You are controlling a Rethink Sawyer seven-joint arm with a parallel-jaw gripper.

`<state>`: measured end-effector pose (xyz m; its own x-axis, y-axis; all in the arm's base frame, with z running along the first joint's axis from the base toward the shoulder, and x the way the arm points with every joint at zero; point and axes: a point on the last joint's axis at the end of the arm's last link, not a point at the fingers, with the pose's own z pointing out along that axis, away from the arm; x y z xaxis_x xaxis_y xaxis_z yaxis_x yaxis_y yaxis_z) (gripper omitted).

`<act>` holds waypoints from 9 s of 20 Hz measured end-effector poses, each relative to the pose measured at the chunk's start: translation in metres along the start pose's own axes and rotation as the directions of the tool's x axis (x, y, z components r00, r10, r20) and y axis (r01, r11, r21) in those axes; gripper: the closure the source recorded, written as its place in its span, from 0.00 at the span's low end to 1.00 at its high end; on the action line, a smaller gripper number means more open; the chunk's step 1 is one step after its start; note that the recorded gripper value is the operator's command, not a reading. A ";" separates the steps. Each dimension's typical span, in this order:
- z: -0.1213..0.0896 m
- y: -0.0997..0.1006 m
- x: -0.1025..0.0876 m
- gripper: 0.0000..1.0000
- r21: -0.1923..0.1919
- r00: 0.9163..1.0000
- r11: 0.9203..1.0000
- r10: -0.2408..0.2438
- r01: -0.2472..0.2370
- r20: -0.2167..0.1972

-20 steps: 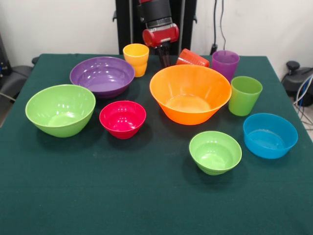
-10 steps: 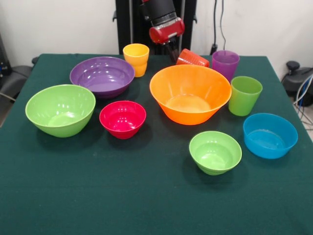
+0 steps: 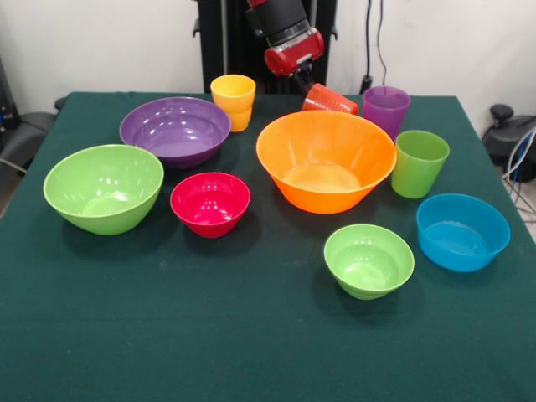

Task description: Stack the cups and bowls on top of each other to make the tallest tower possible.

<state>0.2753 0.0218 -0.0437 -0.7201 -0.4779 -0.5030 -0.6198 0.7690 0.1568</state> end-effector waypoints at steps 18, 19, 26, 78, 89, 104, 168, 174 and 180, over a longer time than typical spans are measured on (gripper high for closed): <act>0.006 -0.008 -0.026 1.00 0.040 0.983 0.998 0.048 -0.056 0.180; 0.006 -0.008 -0.026 1.00 0.039 0.982 0.998 0.047 -0.055 0.182; 0.005 0.000 -0.029 1.00 0.008 0.981 1.000 0.025 -0.027 0.195; 0.020 0.028 -0.055 1.00 0.034 0.969 0.972 -0.230 0.233 -0.088; 0.016 0.021 -0.041 1.00 0.062 0.946 0.965 -0.234 0.254 -0.226; 0.015 -0.025 -0.094 1.00 0.258 0.996 0.964 -0.083 0.070 0.038; 0.021 -0.049 -0.129 1.00 0.475 0.997 0.879 0.001 -0.039 0.080; 0.020 -0.052 -0.126 1.00 0.501 0.997 0.864 0.005 -0.040 0.071; 0.017 -0.053 -0.128 1.00 0.515 0.998 0.857 -0.008 -0.026 0.064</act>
<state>0.4053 0.0498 -0.0026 -0.6936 -0.4561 -0.5576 -0.3517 0.8899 -0.2905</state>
